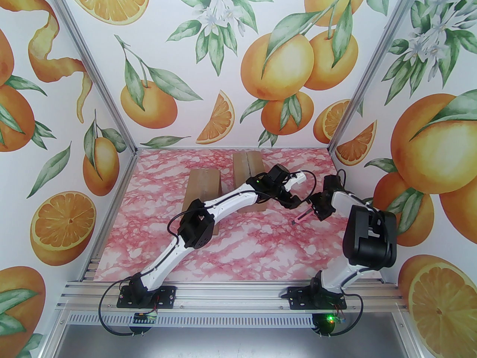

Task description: Unpack the express box

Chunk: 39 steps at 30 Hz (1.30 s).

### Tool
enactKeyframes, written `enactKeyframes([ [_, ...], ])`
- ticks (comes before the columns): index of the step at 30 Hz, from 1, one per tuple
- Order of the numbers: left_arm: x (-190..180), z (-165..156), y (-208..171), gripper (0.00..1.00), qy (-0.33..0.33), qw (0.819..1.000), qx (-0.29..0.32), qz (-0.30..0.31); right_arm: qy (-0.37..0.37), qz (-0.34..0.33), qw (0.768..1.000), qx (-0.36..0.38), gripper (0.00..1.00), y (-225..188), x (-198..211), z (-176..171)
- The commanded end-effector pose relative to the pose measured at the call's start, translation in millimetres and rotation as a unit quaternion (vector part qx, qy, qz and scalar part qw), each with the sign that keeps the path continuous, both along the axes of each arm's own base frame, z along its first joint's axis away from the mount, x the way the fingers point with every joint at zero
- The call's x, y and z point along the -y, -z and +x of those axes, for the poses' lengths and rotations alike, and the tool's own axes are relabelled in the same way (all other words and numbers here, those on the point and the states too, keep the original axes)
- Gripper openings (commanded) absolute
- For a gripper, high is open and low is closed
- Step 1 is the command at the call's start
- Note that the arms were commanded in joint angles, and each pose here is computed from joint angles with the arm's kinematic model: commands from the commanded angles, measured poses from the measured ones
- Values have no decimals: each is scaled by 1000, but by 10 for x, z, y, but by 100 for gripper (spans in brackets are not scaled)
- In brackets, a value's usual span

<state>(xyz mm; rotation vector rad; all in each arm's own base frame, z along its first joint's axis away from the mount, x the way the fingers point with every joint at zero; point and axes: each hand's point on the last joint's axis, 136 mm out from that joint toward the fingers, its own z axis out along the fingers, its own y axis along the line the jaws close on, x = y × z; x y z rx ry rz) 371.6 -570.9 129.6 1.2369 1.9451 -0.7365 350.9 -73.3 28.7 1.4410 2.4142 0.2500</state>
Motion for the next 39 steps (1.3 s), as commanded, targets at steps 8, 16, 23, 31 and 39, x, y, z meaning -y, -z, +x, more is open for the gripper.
enactKeyframes([
  [8,-93,40,-720,82,-1,997,36,-69,7,20,1000,-15,64,58,-147,-32],
  [16,-154,26,-810,82,-2,996,52,-76,-8,1,999,-47,62,125,-222,-26],
  [23,-205,-19,-926,82,0,994,64,-89,-13,-18,996,-87,59,242,-160,-82],
  [31,-223,-47,-1076,82,5,992,77,-102,-25,-38,992,-115,51,291,-118,-118],
  [39,-262,-47,-1120,83,4,991,83,-101,-20,-45,993,-109,42,300,-112,-135],
])
